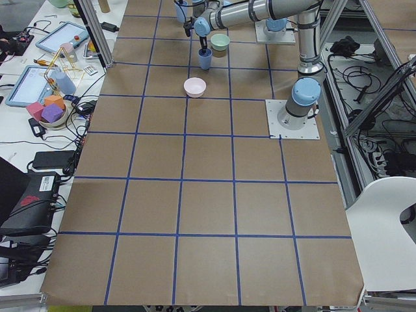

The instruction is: Stack blue cups with both arms

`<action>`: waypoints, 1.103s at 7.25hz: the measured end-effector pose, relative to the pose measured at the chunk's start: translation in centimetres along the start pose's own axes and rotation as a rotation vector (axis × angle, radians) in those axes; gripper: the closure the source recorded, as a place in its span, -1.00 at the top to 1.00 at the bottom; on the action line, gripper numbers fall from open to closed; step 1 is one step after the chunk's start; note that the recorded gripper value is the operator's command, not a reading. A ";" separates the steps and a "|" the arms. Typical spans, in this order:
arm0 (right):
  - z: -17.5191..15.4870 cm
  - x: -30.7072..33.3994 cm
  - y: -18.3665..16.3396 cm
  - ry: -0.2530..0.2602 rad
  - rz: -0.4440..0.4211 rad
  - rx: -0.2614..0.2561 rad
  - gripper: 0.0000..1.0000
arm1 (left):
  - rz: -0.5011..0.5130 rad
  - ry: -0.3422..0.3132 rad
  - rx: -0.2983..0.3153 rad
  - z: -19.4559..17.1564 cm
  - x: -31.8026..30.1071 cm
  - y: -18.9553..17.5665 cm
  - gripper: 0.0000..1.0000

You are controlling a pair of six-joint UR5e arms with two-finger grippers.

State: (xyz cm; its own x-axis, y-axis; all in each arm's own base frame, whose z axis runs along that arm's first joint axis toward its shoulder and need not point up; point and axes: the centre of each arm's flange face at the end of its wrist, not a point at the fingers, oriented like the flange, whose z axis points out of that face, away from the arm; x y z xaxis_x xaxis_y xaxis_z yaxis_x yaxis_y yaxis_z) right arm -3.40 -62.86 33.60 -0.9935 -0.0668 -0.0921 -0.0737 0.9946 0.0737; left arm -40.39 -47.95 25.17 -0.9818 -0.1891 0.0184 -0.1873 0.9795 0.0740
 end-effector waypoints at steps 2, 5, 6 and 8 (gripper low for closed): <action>-3.7 -2.8 1.1 -0.066 0.000 -0.049 -1.00 | -0.003 0.015 0.027 -1.5 -0.8 -1.0 1.00; -7.3 -12.4 4.3 -0.062 -0.037 -0.083 -1.00 | 0.056 0.053 0.080 -9.5 -9.5 -7.8 1.00; -7.2 -15.8 5.1 -0.056 -0.029 -0.109 -1.00 | 0.095 0.058 0.072 -12.7 -13.4 -9.6 1.00; -6.7 -22.5 6.7 -0.036 0.001 -0.134 -1.00 | 0.170 0.064 0.076 -18.7 -20.2 -10.7 1.00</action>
State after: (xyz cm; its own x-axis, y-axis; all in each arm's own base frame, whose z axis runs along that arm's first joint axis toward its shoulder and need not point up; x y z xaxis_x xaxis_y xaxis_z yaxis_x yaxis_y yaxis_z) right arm 17.88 -55.23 42.78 -0.9900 -0.0603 -0.1276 -0.0859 0.9748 0.2058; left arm -17.98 -55.93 42.66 -0.9959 -0.0218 0.0878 -0.0229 0.9997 -0.0109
